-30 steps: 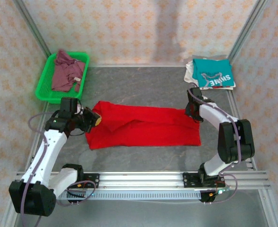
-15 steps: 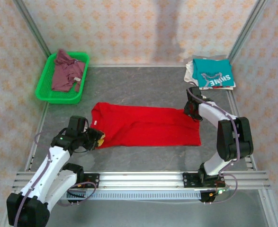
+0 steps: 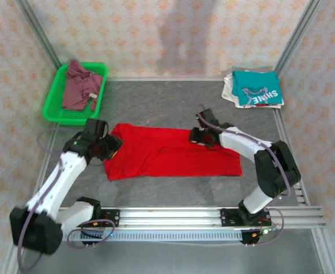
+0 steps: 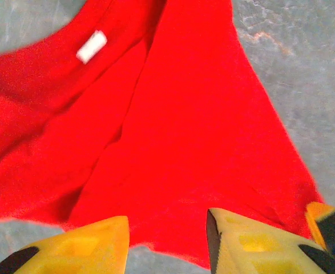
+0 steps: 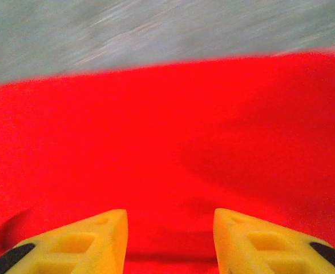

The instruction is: Fold and stack the t-shirts

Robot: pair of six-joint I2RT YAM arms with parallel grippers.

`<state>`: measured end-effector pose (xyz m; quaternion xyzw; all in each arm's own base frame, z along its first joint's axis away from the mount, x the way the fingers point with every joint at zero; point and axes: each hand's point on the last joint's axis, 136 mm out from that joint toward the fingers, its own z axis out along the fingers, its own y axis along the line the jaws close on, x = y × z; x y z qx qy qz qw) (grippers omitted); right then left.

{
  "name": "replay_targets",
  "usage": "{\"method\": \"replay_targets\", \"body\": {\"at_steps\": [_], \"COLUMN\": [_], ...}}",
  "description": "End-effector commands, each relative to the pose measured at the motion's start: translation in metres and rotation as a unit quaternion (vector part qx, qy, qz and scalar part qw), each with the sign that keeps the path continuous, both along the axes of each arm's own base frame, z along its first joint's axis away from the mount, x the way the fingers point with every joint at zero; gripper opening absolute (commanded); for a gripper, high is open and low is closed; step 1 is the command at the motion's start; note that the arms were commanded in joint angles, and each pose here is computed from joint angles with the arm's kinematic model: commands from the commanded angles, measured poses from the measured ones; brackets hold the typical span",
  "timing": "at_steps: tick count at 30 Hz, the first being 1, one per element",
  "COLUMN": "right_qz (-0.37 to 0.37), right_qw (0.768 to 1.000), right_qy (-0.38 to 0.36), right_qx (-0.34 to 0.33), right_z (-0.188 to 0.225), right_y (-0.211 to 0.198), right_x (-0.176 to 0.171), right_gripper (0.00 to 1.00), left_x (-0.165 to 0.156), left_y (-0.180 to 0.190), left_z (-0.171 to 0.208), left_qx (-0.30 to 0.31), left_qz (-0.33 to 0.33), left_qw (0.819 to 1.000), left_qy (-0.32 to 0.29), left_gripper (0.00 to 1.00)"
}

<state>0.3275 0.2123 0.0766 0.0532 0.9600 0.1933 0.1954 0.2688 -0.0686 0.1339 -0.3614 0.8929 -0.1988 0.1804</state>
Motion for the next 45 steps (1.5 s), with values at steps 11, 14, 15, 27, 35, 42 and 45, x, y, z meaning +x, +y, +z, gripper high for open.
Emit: {"method": "replay_targets", "body": {"at_steps": [11,14,15,27,35,42,45], "right_qz": [0.093,0.097,0.099,0.087,0.085,0.077,0.076], "right_qw": [0.954,0.952,0.953,0.955,0.956,0.957,0.959], "right_qy": [0.133,0.146,0.149,0.183,0.193,0.18,0.174], "right_qx": [0.252,0.251,0.246,0.214,0.204,0.213,0.21], "right_z": [0.0,-0.006,-0.009,-0.034,-0.042,-0.035,-0.032], "right_y": [0.176,0.186,0.188,0.193,0.192,0.202,0.205], "right_x": [-0.076,-0.082,-0.083,-0.091,-0.097,-0.085,-0.08], "right_gripper": [0.32,0.32,0.31,0.29,0.29,0.29,0.29], "left_x": [0.031,0.027,0.026,0.014,0.009,0.002,-0.003], "left_y": [-0.004,-0.002,-0.002,-0.006,-0.006,-0.004,-0.003], "left_z": [-0.091,-0.102,-0.105,-0.141,-0.149,-0.148,-0.147], "left_qx": [0.078,0.084,0.085,0.064,0.057,0.059,0.059], "left_qz": [-0.127,-0.136,-0.137,-0.131,-0.123,-0.119,-0.114], "left_qw": [0.988,0.986,0.986,0.986,0.987,0.987,0.988], "left_qy": [0.029,0.042,0.045,0.08,0.089,0.089,0.088], "left_gripper": [0.2,0.19,0.19,0.15,0.14,0.13,0.13]}}
